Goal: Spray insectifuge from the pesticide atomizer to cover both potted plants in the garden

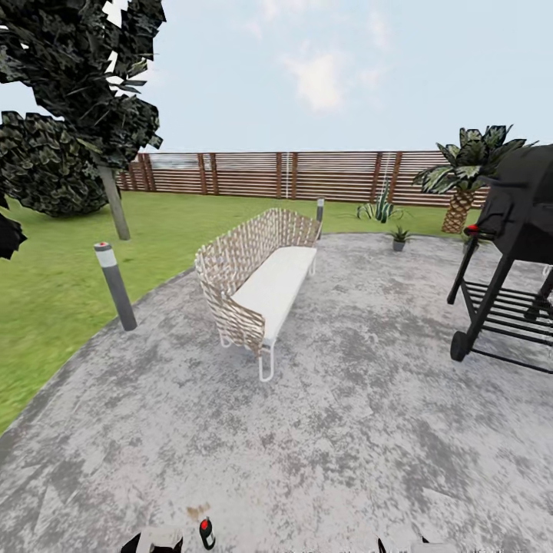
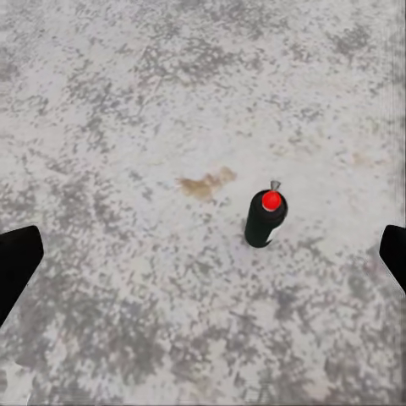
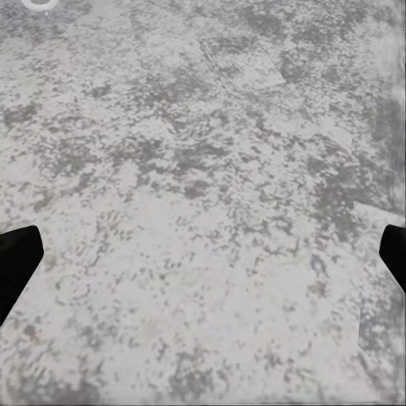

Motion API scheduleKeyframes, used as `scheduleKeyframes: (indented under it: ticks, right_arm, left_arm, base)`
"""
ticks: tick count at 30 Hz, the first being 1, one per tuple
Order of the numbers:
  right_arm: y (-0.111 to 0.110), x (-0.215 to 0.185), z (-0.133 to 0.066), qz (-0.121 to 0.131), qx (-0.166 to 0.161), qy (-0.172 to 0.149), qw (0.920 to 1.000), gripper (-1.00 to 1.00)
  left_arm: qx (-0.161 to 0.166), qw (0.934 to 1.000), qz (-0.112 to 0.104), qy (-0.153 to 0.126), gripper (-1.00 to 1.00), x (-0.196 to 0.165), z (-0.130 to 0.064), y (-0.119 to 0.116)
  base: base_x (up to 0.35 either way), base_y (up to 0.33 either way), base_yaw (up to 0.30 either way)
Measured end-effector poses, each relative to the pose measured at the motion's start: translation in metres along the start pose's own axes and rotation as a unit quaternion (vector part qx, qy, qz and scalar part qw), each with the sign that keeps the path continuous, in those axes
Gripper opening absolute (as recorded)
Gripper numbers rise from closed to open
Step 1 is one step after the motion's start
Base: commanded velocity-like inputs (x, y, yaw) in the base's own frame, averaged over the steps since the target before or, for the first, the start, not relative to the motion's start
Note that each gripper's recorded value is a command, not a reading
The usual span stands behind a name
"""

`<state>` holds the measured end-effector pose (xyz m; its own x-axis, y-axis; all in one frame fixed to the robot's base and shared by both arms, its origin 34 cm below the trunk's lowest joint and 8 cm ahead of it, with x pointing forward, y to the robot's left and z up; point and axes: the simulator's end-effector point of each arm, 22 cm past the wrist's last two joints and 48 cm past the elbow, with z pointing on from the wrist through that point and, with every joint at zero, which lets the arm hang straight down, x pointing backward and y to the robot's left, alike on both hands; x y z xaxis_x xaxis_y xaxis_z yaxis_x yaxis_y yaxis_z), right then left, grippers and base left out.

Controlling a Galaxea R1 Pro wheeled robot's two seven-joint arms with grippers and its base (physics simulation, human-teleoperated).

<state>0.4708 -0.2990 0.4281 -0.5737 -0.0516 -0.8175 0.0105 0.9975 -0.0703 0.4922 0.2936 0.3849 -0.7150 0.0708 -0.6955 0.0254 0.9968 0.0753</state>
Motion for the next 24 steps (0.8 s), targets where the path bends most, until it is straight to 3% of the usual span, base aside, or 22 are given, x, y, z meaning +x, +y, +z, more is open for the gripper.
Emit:
scheduleKeyframes:
  ticks: [6, 24]
  right_arm:
    - [0.001, 0.011, 0.005, 0.0, -0.001, 0.0, 1.0, 1.0]
    - [0.005, 0.047, 0.021, 0.0, -0.002, 0.0, 1.0, 1.0]
  left_arm:
    - [0.0, 1.0, 0.0, -0.001, 1.0, 0.01, 0.007, -0.001]
    - [0.0, 1.0, 0.0, -0.002, 1.0, 0.041, 0.03, -0.004]
  base:
    - [0.0, 0.0, -0.167]
    - [0.0, 0.0, -0.006]
